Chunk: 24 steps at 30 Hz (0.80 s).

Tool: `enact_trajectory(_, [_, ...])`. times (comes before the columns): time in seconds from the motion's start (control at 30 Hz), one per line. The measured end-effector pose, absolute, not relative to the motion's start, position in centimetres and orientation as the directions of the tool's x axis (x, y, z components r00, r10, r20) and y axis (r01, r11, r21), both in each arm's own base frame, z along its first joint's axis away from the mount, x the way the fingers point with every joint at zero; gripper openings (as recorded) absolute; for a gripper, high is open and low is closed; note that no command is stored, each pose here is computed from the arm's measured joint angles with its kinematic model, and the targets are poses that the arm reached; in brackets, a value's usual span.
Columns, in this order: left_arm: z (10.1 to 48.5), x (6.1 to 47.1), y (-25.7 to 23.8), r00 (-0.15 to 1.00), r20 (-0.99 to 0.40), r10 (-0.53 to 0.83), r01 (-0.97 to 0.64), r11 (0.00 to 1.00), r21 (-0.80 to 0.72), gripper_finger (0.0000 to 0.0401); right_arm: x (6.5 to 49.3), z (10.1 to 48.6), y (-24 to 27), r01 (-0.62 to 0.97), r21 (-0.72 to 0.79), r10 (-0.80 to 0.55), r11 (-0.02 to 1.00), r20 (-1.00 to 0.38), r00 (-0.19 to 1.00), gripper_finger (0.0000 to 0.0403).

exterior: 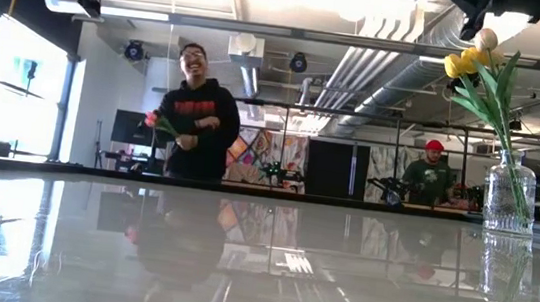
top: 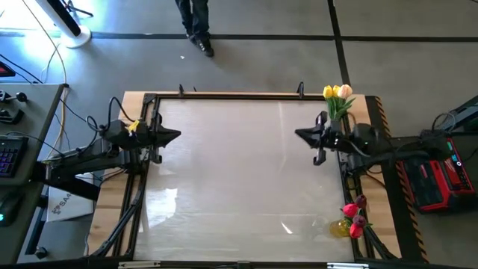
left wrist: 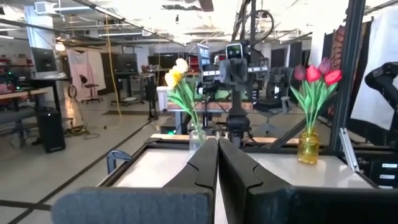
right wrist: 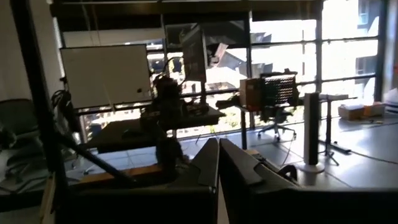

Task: Sort flowers into vase by color
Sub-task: Return to Home Position

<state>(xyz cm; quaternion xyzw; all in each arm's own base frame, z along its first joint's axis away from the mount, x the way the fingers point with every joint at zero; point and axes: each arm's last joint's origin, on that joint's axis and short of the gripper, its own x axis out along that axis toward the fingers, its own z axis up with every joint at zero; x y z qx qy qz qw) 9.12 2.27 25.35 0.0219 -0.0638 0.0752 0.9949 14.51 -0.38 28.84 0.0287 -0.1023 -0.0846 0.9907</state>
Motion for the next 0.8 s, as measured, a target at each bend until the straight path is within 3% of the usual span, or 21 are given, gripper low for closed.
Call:
enact_trajectory(0.2, [25.2,8.6,2.3,0.978,0.118,0.172,-0.180,0.982,0.060,0.0000,11.3,29.5,-1.3,0.208,0.077,-0.221,0.975,0.232,0.947,0.0000])
enact_trajectory(0.4, [24.0,8.3,2.3,0.974,0.139,0.179,-0.188,0.980,0.058,0.0000,10.1,28.5,-1.2,0.179,0.062,-0.187,0.982,0.166,0.968,0.0000])
enact_trajectory(0.8, [19.9,8.7,2.6,0.962,0.136,0.238,-0.237,0.971,-0.022,0.0000,10.1,22.8,-1.6,0.258,0.152,-0.285,0.954,0.199,0.937,0.0000])
